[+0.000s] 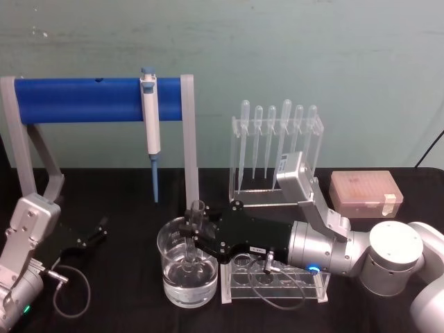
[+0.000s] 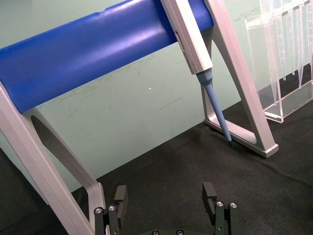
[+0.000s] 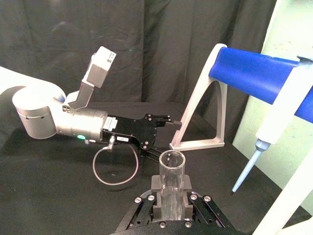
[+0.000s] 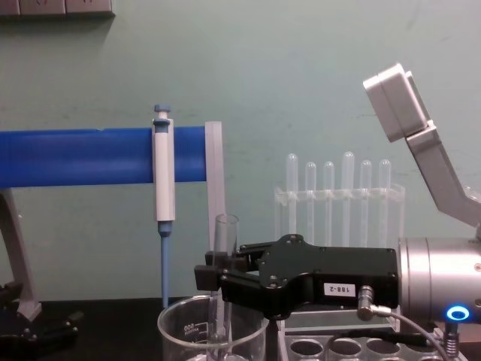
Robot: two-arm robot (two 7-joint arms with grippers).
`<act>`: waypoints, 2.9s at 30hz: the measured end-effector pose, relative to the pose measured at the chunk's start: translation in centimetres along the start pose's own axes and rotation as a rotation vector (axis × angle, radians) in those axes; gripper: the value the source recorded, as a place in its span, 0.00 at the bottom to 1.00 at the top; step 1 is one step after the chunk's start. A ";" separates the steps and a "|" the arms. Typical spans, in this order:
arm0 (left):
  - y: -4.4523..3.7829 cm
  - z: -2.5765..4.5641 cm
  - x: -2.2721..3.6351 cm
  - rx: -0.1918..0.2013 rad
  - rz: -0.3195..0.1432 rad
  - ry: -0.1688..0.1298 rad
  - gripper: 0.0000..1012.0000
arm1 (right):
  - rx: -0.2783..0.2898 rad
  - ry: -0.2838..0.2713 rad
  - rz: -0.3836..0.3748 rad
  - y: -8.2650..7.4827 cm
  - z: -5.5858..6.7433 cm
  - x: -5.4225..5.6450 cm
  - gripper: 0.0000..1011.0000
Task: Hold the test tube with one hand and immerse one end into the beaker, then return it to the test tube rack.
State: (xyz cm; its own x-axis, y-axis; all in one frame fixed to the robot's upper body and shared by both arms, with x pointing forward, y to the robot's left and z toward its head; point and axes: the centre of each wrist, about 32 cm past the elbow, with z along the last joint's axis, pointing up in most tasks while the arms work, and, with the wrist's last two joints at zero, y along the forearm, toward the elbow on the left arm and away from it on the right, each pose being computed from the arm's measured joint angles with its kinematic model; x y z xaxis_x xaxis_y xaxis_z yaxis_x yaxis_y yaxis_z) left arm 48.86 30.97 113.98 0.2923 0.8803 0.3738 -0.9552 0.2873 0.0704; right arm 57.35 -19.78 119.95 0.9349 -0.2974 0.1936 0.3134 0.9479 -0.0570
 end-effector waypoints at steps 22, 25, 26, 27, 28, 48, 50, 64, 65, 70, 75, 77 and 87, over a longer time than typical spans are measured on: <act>0.00 0.00 0.00 0.000 0.000 0.000 0.99 | 0.000 0.000 0.000 0.0 0.0 0.0 0.22; 0.00 0.00 0.00 0.000 0.000 0.000 0.99 | 0.000 0.000 0.000 0.0 0.0 0.0 0.22; 0.00 0.00 0.00 0.000 0.000 0.000 0.99 | 0.000 0.000 0.000 0.0 0.0 0.0 0.22; 0.00 0.00 0.00 0.000 0.000 0.000 0.99 | 0.000 0.000 0.000 0.0 0.0 0.0 0.22; 0.00 0.00 0.00 0.000 0.000 0.000 0.99 | 0.000 0.000 0.000 0.0 0.0 0.0 0.22; 0.00 0.00 0.00 0.000 0.000 0.000 0.99 | 0.000 0.000 0.000 0.0 0.0 0.0 0.22; 0.00 0.00 0.00 0.000 0.000 0.000 0.99 | 0.000 0.000 0.000 0.0 0.0 0.0 0.22; 0.00 0.00 0.00 0.000 0.000 0.000 0.99 | 0.000 0.000 0.000 0.0 0.0 0.0 0.22; 0.00 0.00 0.00 0.000 0.000 0.000 0.99 | 0.000 0.000 0.000 0.0 0.0 0.0 0.22; 0.00 0.00 0.00 0.000 0.000 0.000 0.99 | 0.000 0.000 0.000 0.0 0.0 0.0 0.22; 0.00 0.00 0.00 0.000 0.000 0.000 0.99 | 0.000 0.000 0.000 0.0 0.0 0.0 0.22; 0.00 0.00 0.00 0.000 0.000 0.000 0.99 | 0.000 0.000 0.000 0.0 0.0 0.0 0.22; 0.00 0.00 0.00 0.000 0.000 0.000 0.99 | 0.000 0.000 0.000 0.0 0.0 0.0 0.22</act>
State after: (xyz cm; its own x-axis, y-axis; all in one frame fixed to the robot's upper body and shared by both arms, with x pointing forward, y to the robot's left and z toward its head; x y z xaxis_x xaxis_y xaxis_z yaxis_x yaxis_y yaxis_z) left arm 48.86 30.97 113.98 0.2922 0.8803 0.3737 -0.9553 0.2872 0.0703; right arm 57.35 -19.78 119.95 0.9349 -0.2974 0.1935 0.3133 0.9479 -0.0571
